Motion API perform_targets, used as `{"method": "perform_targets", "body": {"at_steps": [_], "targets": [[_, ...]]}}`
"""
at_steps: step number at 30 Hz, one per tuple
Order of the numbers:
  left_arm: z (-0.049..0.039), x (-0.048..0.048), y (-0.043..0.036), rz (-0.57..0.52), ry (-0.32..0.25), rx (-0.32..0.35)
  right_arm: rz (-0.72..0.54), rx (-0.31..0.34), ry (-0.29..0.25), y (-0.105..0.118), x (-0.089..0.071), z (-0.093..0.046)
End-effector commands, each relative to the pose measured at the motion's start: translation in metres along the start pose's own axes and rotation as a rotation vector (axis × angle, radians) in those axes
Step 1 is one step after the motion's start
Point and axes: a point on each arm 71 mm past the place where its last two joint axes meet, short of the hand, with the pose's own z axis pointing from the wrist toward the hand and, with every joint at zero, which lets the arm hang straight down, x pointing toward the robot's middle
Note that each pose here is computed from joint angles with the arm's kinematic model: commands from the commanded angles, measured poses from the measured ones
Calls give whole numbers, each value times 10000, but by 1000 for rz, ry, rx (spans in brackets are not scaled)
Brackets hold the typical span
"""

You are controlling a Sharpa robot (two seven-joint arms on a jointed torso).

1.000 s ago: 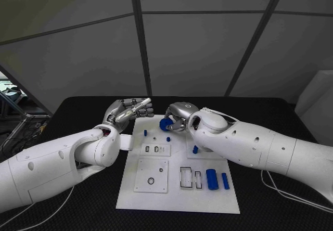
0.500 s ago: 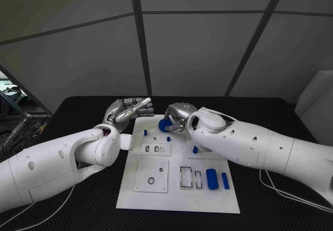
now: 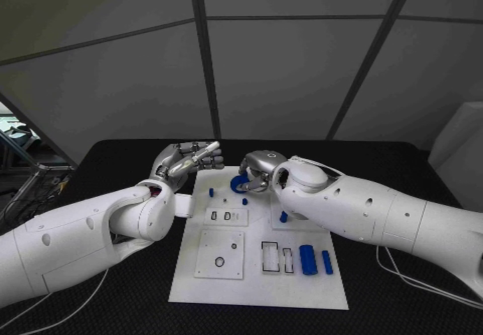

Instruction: Assemble the parts on the task board

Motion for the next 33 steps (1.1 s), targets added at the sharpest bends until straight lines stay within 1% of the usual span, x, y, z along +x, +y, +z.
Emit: {"method": "perform_targets", "body": {"at_steps": [1, 8, 11, 16, 17, 19, 21, 24, 26, 28, 30, 33], "targets": [[6, 10, -16, 3, 4, 9, 7, 1, 33, -6, 13, 0], [7, 10, -16, 4, 3, 8, 18, 11, 56, -46, 27, -12], [6, 7, -16, 4, 3, 8, 23, 18, 52, -69, 22, -19], [4, 0, -17, 4, 2, 8, 43, 25, -17, -140, -37, -63], [3, -5, -18, 5, 1, 8, 51, 21, -42, -158, -58, -81], [3, -21, -18, 7, -2, 8, 79, 2, -96, -206, -109, -135], [3, -34, -18, 8, -5, 8, 115, -19, -135, -265, -151, -198], [3, -53, -18, 11, -9, 8, 195, -56, -170, -380, -208, -318], [4, -66, -18, 12, -12, 8, 262, -78, -175, -472, -236, -405], [5, -78, -16, 14, -14, 8, 352, -84, -169, -612, -264, -524], [6, -87, -15, 14, -15, 8, 448, -67, -157, -757, -284, -633], [12, -101, -11, 15, -17, 7, 598, -17, -140, -975, -306, -785]]}}
